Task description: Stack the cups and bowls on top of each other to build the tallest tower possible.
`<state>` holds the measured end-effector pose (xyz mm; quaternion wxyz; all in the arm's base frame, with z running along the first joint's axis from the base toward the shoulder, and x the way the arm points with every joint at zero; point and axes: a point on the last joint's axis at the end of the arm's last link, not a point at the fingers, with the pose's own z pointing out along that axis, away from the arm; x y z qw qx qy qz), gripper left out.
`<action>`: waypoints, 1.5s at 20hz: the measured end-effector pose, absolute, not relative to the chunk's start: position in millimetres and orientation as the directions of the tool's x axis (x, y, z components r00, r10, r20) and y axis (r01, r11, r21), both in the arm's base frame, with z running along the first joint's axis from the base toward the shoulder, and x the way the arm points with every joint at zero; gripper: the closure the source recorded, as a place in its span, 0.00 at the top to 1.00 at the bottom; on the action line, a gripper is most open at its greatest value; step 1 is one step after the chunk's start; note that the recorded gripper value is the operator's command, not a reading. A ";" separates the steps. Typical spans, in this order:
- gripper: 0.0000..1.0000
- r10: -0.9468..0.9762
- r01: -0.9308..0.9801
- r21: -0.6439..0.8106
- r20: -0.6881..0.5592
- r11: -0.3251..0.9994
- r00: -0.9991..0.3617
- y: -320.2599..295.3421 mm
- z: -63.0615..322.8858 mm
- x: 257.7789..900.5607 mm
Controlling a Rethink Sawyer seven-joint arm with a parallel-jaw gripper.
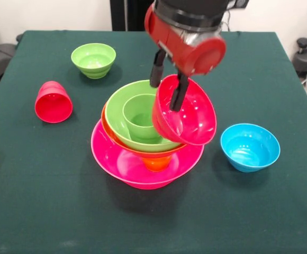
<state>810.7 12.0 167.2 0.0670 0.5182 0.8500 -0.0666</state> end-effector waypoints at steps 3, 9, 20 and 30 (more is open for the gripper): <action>1.00 0.859 0.875 -0.037 -0.175 0.483 -0.481 15.4 185.2 805.3; 1.00 0.847 0.862 -0.032 -0.171 0.506 -0.504 15.6 206.5 797.2; 1.00 0.805 0.822 -0.039 -0.176 0.569 -0.566 14.1 222.9 791.2; 1.00 0.774 0.789 -0.054 -0.162 0.612 -0.612 18.1 211.3 790.7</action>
